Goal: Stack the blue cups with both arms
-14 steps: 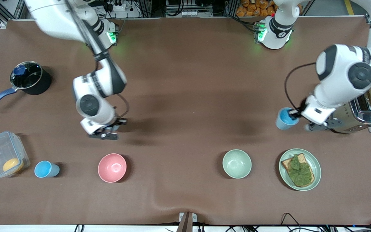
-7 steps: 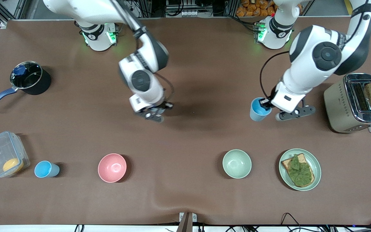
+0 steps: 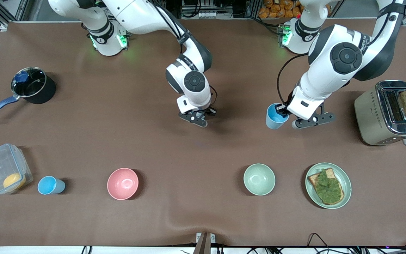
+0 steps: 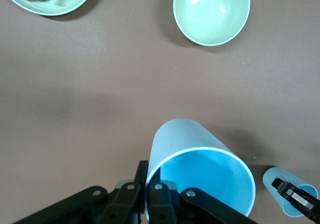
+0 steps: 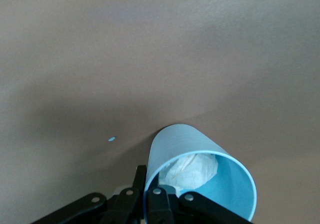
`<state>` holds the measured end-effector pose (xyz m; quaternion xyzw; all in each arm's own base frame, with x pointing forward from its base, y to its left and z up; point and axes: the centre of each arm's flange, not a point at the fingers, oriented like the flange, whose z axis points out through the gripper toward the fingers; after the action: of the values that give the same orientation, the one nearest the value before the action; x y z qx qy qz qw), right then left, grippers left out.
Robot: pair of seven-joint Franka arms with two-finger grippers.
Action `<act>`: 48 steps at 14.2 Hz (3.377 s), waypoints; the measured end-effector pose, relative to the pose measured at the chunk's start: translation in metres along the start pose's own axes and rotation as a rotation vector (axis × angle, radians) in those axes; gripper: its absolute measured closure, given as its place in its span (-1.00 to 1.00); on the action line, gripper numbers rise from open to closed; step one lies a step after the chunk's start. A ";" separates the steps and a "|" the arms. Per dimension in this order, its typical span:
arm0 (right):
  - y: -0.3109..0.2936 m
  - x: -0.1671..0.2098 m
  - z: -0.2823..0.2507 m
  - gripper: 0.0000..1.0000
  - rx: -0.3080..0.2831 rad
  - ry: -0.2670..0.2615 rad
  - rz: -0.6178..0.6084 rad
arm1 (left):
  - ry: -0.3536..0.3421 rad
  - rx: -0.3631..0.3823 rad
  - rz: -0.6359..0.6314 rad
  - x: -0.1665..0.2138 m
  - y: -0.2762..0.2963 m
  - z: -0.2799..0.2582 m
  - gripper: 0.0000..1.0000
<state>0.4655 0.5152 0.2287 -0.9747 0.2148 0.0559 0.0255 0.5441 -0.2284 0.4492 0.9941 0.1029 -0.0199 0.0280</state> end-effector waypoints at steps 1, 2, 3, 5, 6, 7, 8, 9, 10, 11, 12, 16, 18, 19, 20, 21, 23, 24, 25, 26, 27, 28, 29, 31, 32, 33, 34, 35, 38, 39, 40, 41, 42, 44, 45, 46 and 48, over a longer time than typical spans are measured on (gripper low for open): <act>0.000 0.001 -0.001 0.94 -0.002 0.000 0.006 | -0.001 0.000 0.000 0.000 0.000 0.000 0.94; 0.000 0.002 -0.001 0.88 -0.001 0.002 0.010 | -0.002 0.000 0.000 0.000 0.000 0.000 0.94; 0.000 0.003 0.000 0.68 -0.001 0.003 0.011 | -0.003 0.000 0.000 0.000 0.000 0.000 0.94; -0.002 0.005 -0.003 0.22 0.005 0.008 0.012 | -0.003 -0.001 0.005 -0.002 0.003 0.000 0.94; -0.004 0.007 -0.009 0.03 0.007 0.010 0.012 | -0.004 -0.001 0.007 -0.003 0.003 0.000 0.94; -0.007 0.009 -0.017 -0.15 -0.001 0.007 0.013 | -0.004 -0.001 0.008 -0.003 0.004 0.000 0.94; -0.010 0.012 -0.028 -0.38 -0.013 0.001 0.014 | -0.004 -0.001 0.009 -0.003 0.004 0.001 0.94; -0.012 0.018 -0.042 -0.57 -0.027 -0.006 0.019 | -0.005 -0.001 0.011 -0.004 0.005 0.001 0.94; -0.011 0.027 -0.058 -0.75 -0.043 -0.016 0.017 | -0.006 -0.002 0.014 -0.005 0.007 0.001 0.94; -0.009 0.039 -0.075 -0.98 -0.057 -0.028 -0.001 | -0.010 -0.005 0.015 -0.007 0.009 0.001 0.94; -0.003 0.055 -0.096 -1.00 -0.062 -0.037 -0.026 | -0.018 -0.014 0.015 -0.009 0.012 0.001 0.94; 0.056 0.139 -0.174 -1.00 -0.056 -0.068 -0.124 | -0.056 -0.020 0.029 -0.033 0.046 0.014 0.94; 0.095 0.181 -0.204 -1.00 -0.043 -0.076 -0.145 | -0.083 -0.023 0.014 -0.055 0.080 0.024 0.94; 0.114 0.199 -0.216 -1.00 -0.039 -0.080 -0.153 | -0.097 -0.025 0.007 -0.068 0.098 0.029 0.94; 0.135 0.216 -0.230 -1.00 -0.033 -0.084 -0.168 | -0.112 -0.027 0.007 -0.082 0.118 0.034 0.94; 0.155 0.232 -0.243 -1.00 -0.026 -0.088 -0.191 | -0.129 -0.031 0.009 -0.095 0.136 0.039 0.94; 0.202 0.261 -0.269 -1.00 -0.015 -0.100 -0.254 | -0.165 -0.035 0.010 -0.115 0.169 0.055 0.94; 0.227 0.276 -0.282 -1.00 -0.005 -0.104 -0.284 | -0.173 -0.028 0.006 -0.121 0.183 0.066 0.94; 0.252 0.289 -0.294 -1.00 0.006 -0.103 -0.305 | -0.179 -0.025 -0.006 -0.122 0.196 0.077 0.94; 0.276 0.301 -0.306 -1.00 0.017 -0.097 -0.322 | -0.185 -0.020 -0.014 -0.123 0.206 0.088 0.94; 0.297 0.309 -0.318 -1.00 0.027 -0.093 -0.336 | -0.189 -0.009 -0.013 -0.123 0.215 0.100 0.94; 0.317 0.313 -0.330 -1.00 0.033 -0.093 -0.348 | -0.193 0.005 -0.007 -0.125 0.222 0.115 0.94; 0.336 0.314 -0.344 -1.00 0.032 -0.092 -0.353 | -0.193 0.020 0.000 -0.130 0.229 0.131 0.94; 0.365 0.311 -0.369 -1.00 -0.002 -0.062 -0.356 | -0.194 0.035 -0.002 -0.137 0.238 0.154 0.94; 0.374 0.306 -0.378 -1.00 -0.018 -0.037 -0.355 | -0.194 0.034 -0.003 -0.136 0.240 0.157 0.94; 0.382 0.299 -0.383 -1.00 -0.022 -0.005 -0.352 | -0.192 0.028 -0.005 -0.134 0.241 0.156 0.94; 0.389 0.290 -0.384 -1.00 -0.019 0.032 -0.350 | -0.189 0.023 -0.007 -0.133 0.241 0.154 0.94; 0.396 0.280 -0.383 -1.00 -0.011 0.064 -0.348 | -0.188 0.021 -0.008 -0.132 0.242 0.153 0.94; 0.413 0.258 -0.372 -1.00 -0.005 0.128 -0.353 | -0.188 0.009 -0.007 -0.133 0.245 0.158 0.94; 0.417 0.256 -0.370 -1.00 -0.007 0.136 -0.371 | -0.188 0.007 -0.005 -0.134 0.246 0.161 0.94; 0.418 0.255 -0.370 -1.00 -0.009 0.144 -0.396 | -0.187 0.009 -0.002 -0.136 0.248 0.164 0.94; 0.419 0.256 -0.370 -1.00 -0.009 0.151 -0.414 | -0.186 0.013 0.003 -0.139 0.250 0.167 0.94; 0.420 0.257 -0.371 -1.00 -0.008 0.156 -0.418 | -0.186 0.018 0.007 -0.143 0.252 0.171 0.94; 0.424 0.258 -0.374 -1.00 -0.006 0.164 -0.424 | -0.187 0.023 0.011 -0.147 0.255 0.177 0.94; 0.425 0.257 -0.375 -1.00 -0.005 0.163 -0.427 | -0.188 0.021 0.009 -0.147 0.255 0.180 0.94; 0.424 0.256 -0.376 -1.00 -0.006 0.158 -0.431 | -0.187 0.021 0.005 -0.145 0.254 0.182 0.93; 0.422 0.253 -0.377 -1.00 -0.009 0.145 -0.436 | -0.182 0.026 -0.010 -0.136 0.249 0.186 0.70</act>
<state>0.5524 -0.0005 0.5613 -0.9996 0.0001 -0.0201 0.0172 0.4560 -0.5106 0.2824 0.9879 0.1046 -0.1118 0.0241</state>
